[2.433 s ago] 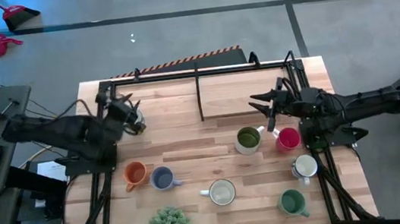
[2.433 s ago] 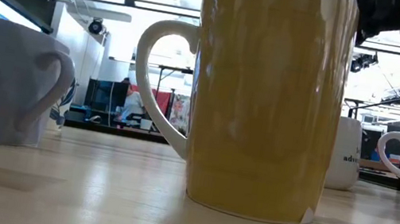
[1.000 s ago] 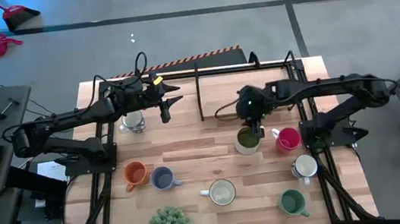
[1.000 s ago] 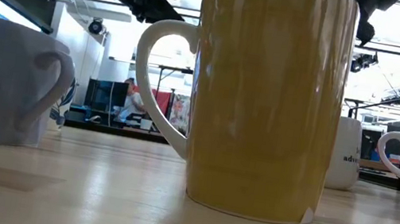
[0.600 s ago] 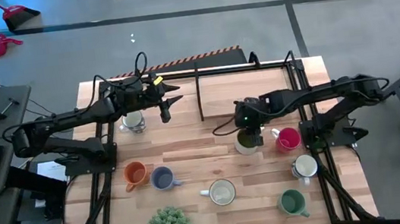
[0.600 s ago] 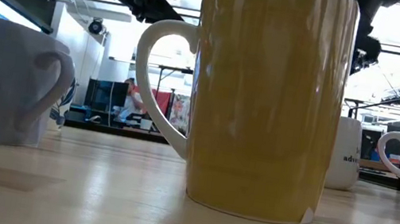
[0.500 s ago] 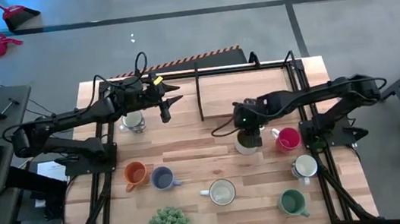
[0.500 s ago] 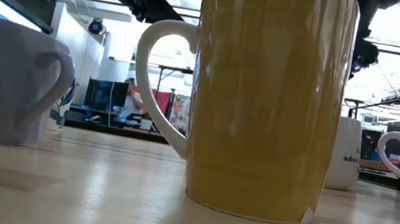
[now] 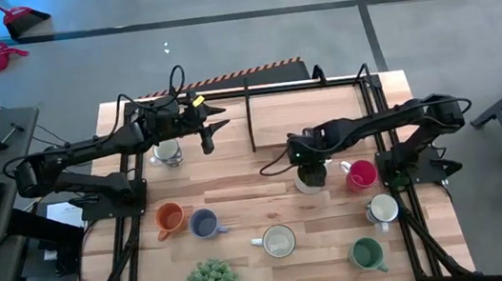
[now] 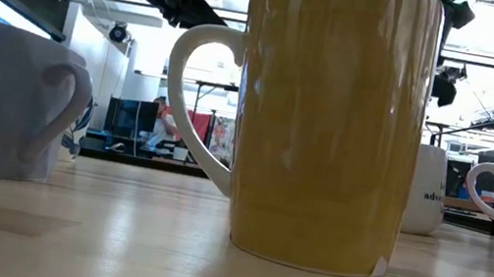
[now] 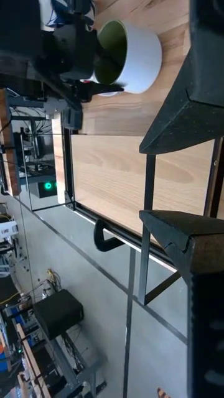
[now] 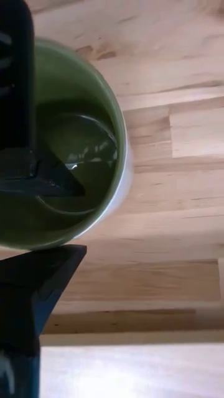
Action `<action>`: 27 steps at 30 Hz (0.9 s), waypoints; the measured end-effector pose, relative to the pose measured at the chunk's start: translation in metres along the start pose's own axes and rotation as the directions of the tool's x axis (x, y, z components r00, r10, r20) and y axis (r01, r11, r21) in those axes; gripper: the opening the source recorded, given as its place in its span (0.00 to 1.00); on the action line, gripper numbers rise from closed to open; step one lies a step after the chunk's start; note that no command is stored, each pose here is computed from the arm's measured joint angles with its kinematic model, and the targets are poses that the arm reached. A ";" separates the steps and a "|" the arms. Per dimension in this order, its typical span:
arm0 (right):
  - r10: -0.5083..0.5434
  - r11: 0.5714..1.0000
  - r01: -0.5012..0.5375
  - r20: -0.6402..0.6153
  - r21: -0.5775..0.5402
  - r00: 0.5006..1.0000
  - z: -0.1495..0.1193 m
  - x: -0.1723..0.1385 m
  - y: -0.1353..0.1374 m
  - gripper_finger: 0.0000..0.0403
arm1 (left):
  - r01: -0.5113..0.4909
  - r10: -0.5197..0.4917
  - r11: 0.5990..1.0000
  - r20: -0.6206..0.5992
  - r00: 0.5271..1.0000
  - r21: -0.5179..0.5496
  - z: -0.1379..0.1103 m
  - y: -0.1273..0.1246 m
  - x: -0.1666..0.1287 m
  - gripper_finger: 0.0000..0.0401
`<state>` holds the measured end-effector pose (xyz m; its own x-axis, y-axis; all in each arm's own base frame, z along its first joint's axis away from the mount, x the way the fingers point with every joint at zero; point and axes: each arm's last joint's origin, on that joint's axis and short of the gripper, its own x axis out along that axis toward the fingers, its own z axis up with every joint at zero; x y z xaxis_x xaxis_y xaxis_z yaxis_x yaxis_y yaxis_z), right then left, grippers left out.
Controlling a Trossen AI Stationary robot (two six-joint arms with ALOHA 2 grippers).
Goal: Place coffee mugs
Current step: Put the white mug on the shelf
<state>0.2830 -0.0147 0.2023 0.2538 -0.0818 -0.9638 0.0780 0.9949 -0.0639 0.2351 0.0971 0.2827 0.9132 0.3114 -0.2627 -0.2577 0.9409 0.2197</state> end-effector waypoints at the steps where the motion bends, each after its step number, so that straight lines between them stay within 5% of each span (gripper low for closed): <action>1: 0.000 1.000 0.000 -0.009 -0.008 1.000 0.000 0.003 0.000 0.27 | 0.003 -0.003 1.000 0.001 1.000 0.000 0.000 0.000 0.000 0.37; 13: -0.007 1.000 0.005 -0.063 -0.027 0.998 0.004 0.026 0.002 0.26 | 0.016 -0.016 1.000 0.005 1.000 0.000 0.000 0.000 0.000 0.37; 22: -0.011 1.000 0.009 -0.068 -0.025 0.998 0.004 0.027 0.002 0.03 | 0.016 -0.016 1.000 0.005 1.000 0.016 0.000 0.000 0.000 0.37; 27: -0.058 0.998 0.058 -0.063 -0.002 0.996 0.004 0.026 0.000 0.01 | 0.016 -0.016 1.000 0.005 1.000 0.017 0.000 -0.001 0.000 0.37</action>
<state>0.2936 -0.0169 0.1778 0.1875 -0.1358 -0.9728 0.0911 0.9885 -0.1204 0.2353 0.0966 0.2829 0.9189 0.2952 -0.2617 -0.2373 0.9435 0.2311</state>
